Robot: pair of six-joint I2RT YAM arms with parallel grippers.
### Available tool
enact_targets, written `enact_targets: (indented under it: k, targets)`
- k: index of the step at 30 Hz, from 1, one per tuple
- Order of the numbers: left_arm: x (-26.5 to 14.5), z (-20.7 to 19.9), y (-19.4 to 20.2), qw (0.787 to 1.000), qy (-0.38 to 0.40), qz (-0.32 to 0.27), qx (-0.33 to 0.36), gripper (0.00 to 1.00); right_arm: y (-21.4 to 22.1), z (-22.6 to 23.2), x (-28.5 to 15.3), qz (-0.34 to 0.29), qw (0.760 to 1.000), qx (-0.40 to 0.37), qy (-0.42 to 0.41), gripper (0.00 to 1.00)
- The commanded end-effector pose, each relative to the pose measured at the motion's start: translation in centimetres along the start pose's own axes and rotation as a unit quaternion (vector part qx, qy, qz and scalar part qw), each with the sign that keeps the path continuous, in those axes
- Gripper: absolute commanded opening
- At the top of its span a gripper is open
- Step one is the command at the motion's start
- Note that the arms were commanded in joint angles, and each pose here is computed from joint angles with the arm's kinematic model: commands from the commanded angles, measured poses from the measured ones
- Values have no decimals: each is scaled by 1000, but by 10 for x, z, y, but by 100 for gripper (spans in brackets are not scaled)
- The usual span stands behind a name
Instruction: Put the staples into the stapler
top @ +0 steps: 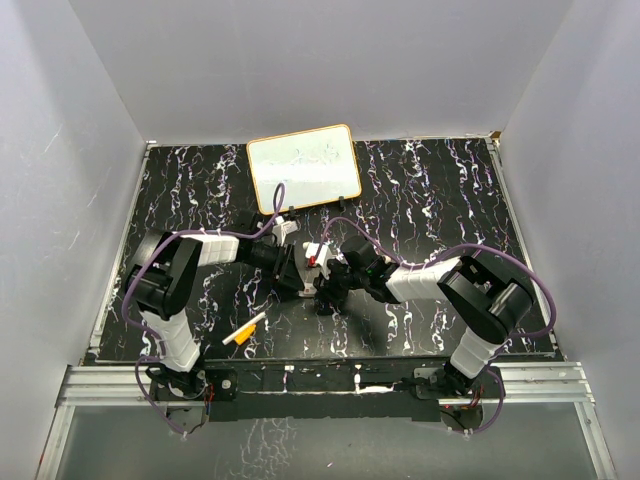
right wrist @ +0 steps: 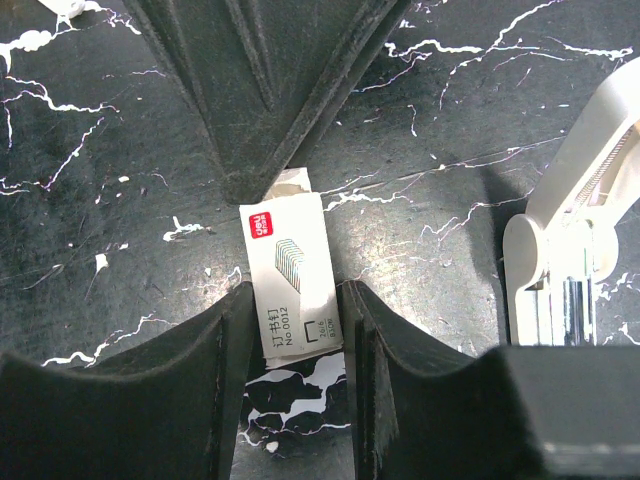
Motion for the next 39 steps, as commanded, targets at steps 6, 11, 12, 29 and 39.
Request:
enact_targets:
  k: [6,11,12,29,39]
  targets:
    - [-10,-5,9,1000,-8,-18,12,49,10,-2,6,17,1000,2,2,41]
    - [-11,-4,12,999,-15,-28,13,49,9,-2,6,16,1000,0,2,41]
    - [-10,-3,12,999,-16,-31,10,46,9,-2,6,16,1000,0,2,41]
    - [1,6,7,999,8,-41,-2,28,14,1,8,21,1000,4,-14,41]
    - [2,5,9,999,16,-43,-1,20,15,1,9,23,1000,2,-15,42]
Point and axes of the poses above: each gripper's point midway between its finger pads, its own x axis out along the fingers, its own z axis along the line the jaws close on, y = z × x, the point moved 6 cm from there along -x, back along the fingers, and after that the axes turned 4 degrees about x, right-handed, at the moved point
